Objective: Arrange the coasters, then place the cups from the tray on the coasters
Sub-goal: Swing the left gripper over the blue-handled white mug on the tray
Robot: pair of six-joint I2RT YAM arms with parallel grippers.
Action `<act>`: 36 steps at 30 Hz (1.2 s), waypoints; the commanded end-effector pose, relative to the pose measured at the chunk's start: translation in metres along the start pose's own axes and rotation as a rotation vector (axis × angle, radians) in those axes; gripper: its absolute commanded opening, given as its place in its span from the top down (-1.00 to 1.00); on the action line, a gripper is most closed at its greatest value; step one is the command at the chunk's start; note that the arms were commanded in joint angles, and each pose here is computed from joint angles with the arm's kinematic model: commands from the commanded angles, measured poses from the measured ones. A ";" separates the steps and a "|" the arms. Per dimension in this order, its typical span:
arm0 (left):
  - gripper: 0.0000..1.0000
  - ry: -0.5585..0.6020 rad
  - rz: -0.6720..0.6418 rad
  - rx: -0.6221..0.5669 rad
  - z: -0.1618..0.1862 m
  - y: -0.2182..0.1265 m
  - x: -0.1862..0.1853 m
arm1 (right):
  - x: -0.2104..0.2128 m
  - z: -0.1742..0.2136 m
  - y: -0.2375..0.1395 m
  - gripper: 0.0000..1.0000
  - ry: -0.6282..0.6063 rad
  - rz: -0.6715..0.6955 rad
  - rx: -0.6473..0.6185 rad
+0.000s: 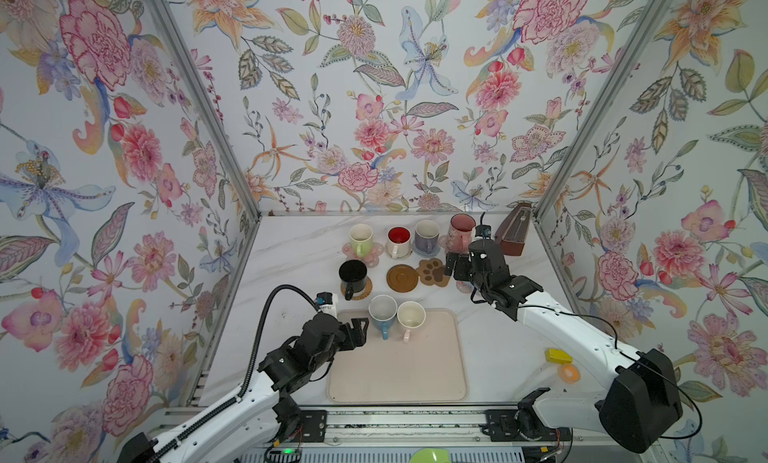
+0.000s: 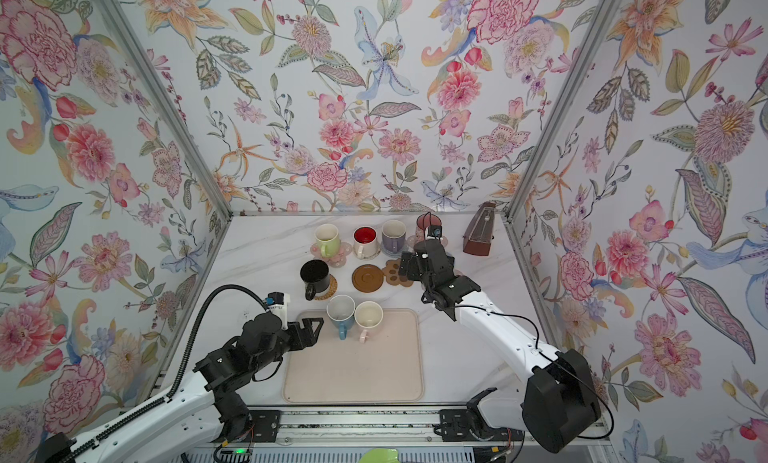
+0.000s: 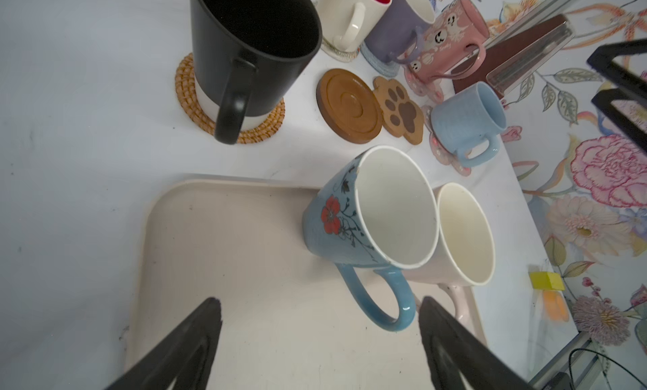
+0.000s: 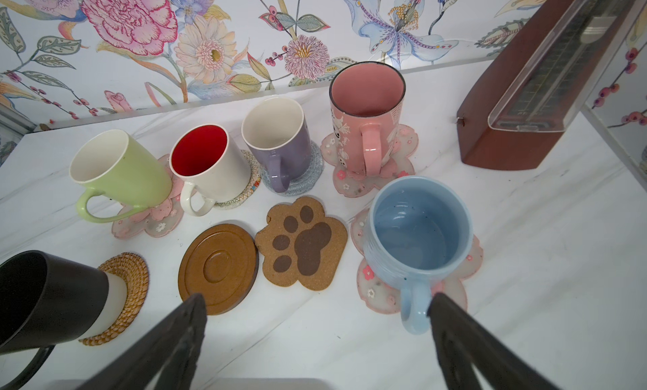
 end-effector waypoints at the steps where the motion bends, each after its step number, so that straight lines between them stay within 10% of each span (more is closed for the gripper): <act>1: -0.77 0.024 0.026 -0.010 -0.004 -0.003 -0.022 | -0.002 -0.001 0.000 -0.99 0.017 0.012 -0.009; 36: -0.30 0.323 -0.276 0.223 0.022 0.044 -0.072 | -0.001 0.003 0.004 -0.99 0.020 -0.001 0.010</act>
Point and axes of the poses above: each gripper's point midway between its finger pads, its own y axis out along the fingers, its own x axis along the line the jaws close on, z = x × y, the point moved 7 cm from there along -y, back along the fingers, and after that the axes turned 7 degrees about -y, right-handed, at the moved point
